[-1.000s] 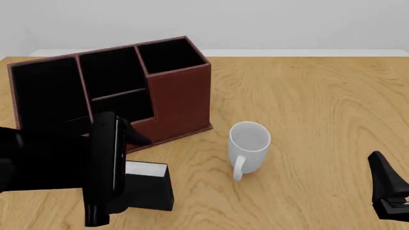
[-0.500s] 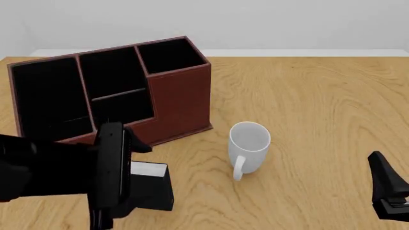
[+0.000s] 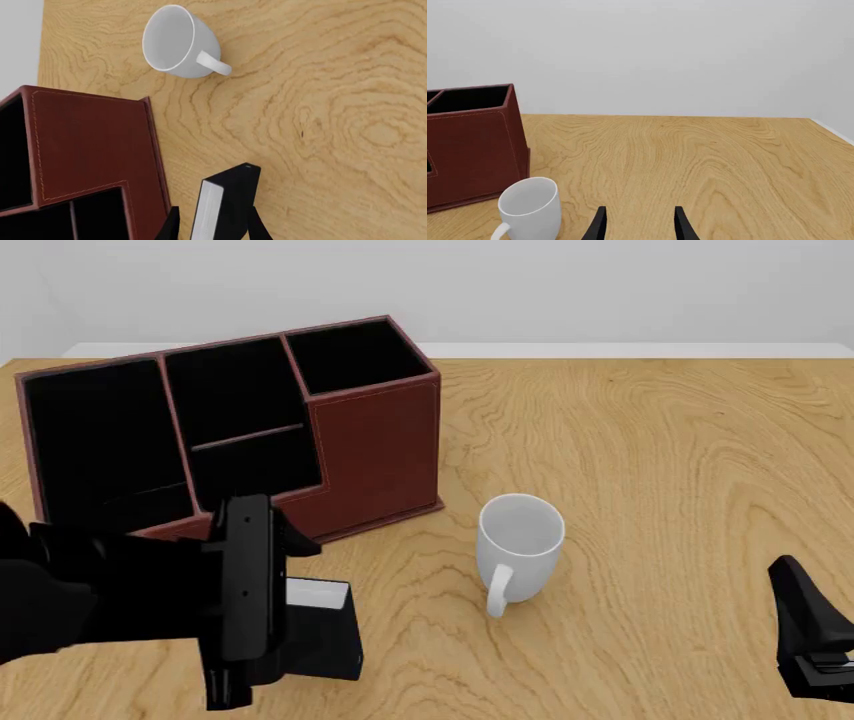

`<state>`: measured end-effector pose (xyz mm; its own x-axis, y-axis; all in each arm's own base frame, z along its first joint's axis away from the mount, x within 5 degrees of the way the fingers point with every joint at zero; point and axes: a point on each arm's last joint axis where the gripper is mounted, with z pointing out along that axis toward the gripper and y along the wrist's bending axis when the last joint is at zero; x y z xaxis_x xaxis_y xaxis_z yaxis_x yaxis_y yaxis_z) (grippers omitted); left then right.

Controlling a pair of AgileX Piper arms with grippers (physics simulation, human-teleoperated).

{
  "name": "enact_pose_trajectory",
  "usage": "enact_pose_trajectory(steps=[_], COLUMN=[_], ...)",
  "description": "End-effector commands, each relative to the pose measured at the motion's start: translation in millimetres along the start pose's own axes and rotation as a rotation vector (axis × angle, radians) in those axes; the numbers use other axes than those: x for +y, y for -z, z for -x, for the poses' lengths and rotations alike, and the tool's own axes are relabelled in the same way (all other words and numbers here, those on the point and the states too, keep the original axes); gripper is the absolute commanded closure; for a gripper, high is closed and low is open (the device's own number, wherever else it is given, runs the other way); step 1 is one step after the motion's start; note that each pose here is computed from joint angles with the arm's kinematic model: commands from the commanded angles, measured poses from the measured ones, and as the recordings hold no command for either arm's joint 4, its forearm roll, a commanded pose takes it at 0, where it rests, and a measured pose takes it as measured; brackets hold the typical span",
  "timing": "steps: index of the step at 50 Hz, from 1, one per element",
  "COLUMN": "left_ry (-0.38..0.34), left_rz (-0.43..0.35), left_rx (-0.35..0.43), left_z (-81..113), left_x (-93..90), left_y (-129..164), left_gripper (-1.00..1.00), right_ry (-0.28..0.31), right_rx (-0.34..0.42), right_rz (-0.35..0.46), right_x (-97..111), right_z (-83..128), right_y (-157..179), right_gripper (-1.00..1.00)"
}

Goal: Pick up the book and place it in the front compartment of the caddy.

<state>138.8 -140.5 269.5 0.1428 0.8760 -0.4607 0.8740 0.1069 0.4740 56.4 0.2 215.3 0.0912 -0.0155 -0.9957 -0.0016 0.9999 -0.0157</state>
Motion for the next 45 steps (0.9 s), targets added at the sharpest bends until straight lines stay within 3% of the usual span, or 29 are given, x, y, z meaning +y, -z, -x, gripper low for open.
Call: enact_pose_trajectory(steps=[1, 45], left_ry=[0.010, 0.061], left_rz=[0.000, 0.010], left_rx=[0.003, 0.057], left_z=[-1.8, -19.3], left_x=[-0.9, 2.6], left_y=[-8, -35], left_gripper=[-1.00, -1.00], right_ry=[0.000, 0.000], right_rx=[0.000, 0.000], right_rz=[0.000, 0.000], right_x=[0, 0], right_z=[0, 0], right_y=[0, 0], right_gripper=[-1.00, -1.00])
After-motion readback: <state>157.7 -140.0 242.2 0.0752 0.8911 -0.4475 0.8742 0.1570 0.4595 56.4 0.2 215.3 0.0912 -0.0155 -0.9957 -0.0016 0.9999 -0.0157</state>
